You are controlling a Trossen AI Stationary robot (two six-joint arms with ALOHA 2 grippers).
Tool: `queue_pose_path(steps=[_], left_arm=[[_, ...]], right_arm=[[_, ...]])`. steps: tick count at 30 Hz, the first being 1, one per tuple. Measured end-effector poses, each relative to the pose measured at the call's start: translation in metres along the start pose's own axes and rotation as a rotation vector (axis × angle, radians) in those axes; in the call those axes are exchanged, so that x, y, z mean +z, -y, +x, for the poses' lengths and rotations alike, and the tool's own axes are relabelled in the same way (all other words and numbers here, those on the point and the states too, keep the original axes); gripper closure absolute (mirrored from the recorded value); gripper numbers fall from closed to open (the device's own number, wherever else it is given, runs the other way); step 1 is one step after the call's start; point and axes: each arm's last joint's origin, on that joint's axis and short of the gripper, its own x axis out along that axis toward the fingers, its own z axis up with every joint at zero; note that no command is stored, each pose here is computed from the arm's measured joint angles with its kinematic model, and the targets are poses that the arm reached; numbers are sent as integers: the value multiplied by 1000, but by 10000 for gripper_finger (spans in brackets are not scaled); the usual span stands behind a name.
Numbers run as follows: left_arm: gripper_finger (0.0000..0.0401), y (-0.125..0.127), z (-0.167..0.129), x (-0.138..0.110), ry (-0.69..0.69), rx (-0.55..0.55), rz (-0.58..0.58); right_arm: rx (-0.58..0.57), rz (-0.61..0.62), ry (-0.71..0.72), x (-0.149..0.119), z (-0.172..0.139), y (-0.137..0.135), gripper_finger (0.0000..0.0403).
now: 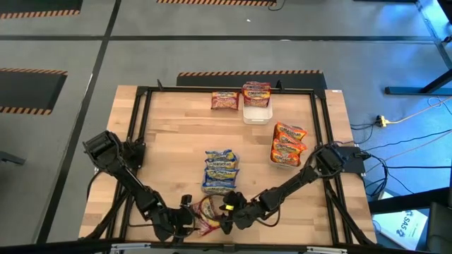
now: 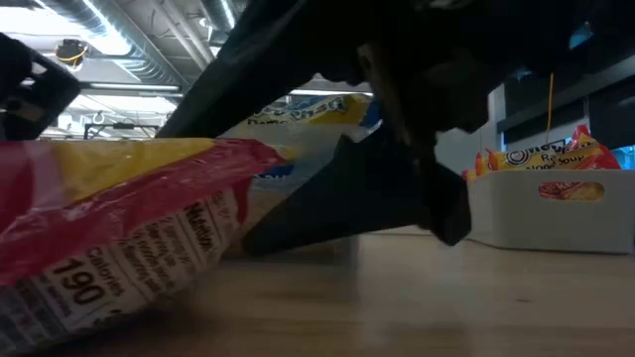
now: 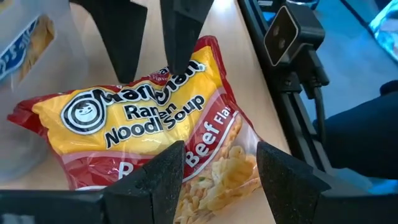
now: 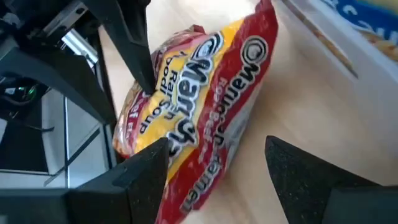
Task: Sort Maruchan noodles
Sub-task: Put the bottom red noodle pack into the white bin
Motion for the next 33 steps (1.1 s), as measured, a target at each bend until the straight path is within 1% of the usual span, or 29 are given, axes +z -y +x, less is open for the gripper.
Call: queue_pose_path(steps=[5, 9, 16, 23, 29, 33], left_arm=[[205, -3, 2, 2, 1, 6, 20], [205, -3, 2, 2, 3, 10, 25], [205, -5, 3, 3, 17, 33, 45], [205, -10, 7, 7, 13, 31, 46], [205, -10, 7, 7, 15, 29, 44], [205, -9, 7, 7, 3, 8, 42]], right_arm=[[34, -8, -4, 4, 3, 0, 150], [62, 38, -38, 5, 6, 1, 150], [58, 71, -41, 1, 20, 5, 150], [48, 81, 16, 8, 28, 4, 150], [58, 78, -23, 14, 30, 7, 150], [62, 69, -47, 15, 31, 8, 150]])
